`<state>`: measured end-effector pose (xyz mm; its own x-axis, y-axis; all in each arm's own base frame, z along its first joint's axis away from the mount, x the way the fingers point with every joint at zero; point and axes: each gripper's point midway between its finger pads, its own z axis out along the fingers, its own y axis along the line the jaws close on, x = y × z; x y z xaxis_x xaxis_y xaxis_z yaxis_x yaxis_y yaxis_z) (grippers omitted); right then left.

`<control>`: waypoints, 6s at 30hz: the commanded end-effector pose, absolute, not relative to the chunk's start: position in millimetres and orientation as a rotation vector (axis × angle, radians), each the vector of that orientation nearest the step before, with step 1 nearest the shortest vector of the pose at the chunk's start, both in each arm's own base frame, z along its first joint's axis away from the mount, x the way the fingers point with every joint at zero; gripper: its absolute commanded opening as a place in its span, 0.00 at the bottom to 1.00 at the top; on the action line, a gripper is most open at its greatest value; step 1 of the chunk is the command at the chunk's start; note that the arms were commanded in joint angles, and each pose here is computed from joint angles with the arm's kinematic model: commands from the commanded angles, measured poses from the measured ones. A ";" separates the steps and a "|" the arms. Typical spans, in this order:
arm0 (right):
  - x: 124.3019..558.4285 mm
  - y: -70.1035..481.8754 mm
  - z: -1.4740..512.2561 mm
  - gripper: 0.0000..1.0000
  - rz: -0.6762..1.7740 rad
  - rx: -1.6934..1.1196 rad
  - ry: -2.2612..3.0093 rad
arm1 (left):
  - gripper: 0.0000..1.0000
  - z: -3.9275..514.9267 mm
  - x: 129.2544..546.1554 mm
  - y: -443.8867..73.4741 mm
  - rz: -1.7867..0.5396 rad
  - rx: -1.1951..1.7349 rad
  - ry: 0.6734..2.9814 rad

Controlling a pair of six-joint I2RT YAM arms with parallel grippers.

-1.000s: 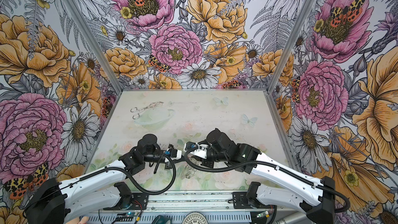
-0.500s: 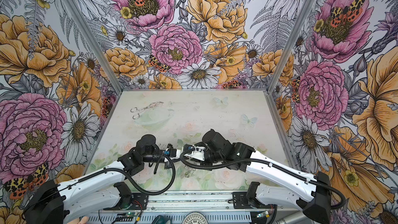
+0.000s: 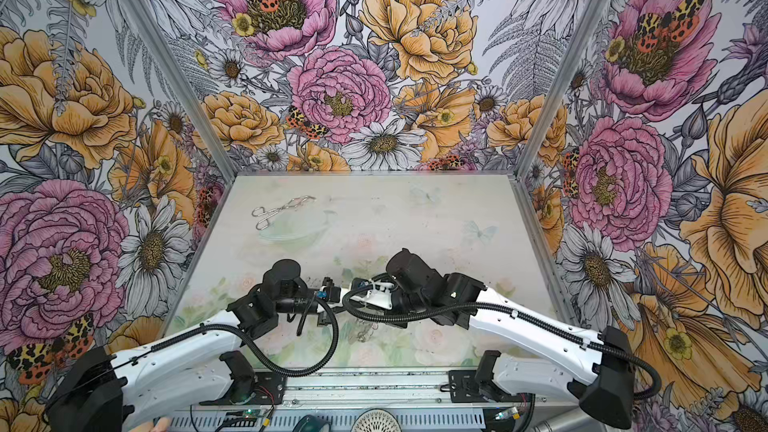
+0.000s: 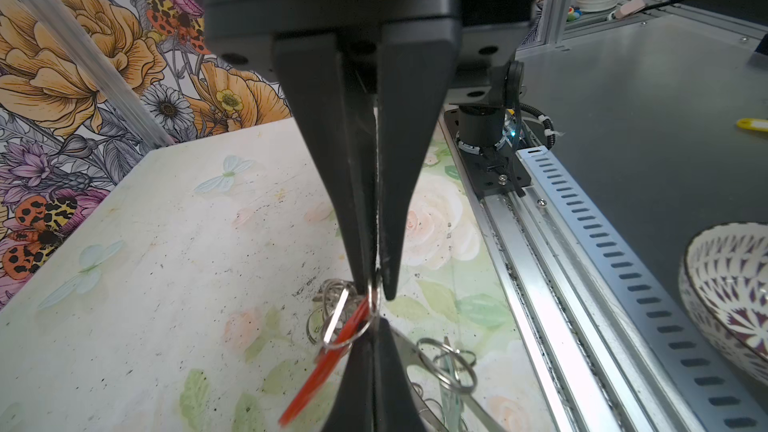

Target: Put the keys on the keyring

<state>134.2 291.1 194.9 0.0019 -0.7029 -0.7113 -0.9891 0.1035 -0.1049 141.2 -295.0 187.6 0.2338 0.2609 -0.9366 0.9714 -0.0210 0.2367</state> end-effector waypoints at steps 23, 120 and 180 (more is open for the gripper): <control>167.1 282.1 215.6 0.00 0.381 -1.544 1.745 | 0.20 195.1 154.1 -291.0 -0.874 1.423 1.262; 168.4 290.3 237.7 0.00 0.585 -1.403 1.656 | 0.25 215.1 180.5 -274.5 -0.728 1.239 1.262; 153.3 300.5 218.1 0.21 0.594 -1.575 1.671 | 0.00 200.7 164.0 -291.3 -0.821 1.387 1.277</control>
